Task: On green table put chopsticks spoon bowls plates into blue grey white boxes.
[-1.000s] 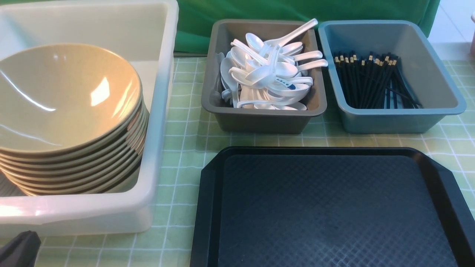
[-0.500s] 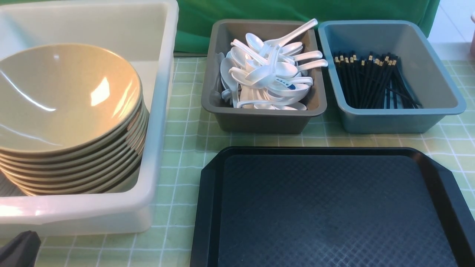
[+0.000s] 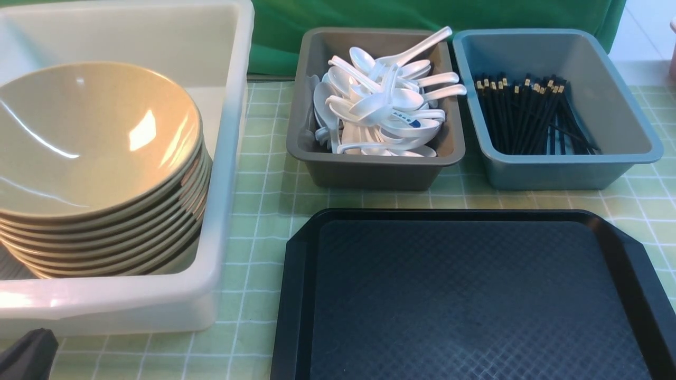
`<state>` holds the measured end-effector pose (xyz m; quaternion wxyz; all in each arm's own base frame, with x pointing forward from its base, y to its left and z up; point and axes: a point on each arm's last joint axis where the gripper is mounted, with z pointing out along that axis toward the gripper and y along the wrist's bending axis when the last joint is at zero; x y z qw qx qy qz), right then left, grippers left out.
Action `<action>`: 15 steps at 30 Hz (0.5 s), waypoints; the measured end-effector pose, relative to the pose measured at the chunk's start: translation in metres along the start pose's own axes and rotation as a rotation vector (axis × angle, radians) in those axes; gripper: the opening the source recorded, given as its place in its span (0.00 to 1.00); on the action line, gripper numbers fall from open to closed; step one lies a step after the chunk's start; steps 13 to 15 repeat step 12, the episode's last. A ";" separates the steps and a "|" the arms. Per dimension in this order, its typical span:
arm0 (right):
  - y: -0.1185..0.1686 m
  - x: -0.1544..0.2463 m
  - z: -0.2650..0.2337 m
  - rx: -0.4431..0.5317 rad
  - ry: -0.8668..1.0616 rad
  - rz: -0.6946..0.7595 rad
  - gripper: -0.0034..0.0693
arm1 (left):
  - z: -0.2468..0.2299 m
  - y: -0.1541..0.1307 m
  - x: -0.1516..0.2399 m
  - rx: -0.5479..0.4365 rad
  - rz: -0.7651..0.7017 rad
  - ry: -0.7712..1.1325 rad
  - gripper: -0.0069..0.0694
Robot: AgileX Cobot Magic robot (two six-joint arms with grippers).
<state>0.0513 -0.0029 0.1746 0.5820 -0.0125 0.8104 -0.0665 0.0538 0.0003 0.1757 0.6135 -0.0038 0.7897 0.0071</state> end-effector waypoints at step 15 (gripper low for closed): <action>0.000 0.000 0.000 0.000 0.000 0.000 0.35 | 0.000 0.000 0.000 0.000 0.000 0.000 0.09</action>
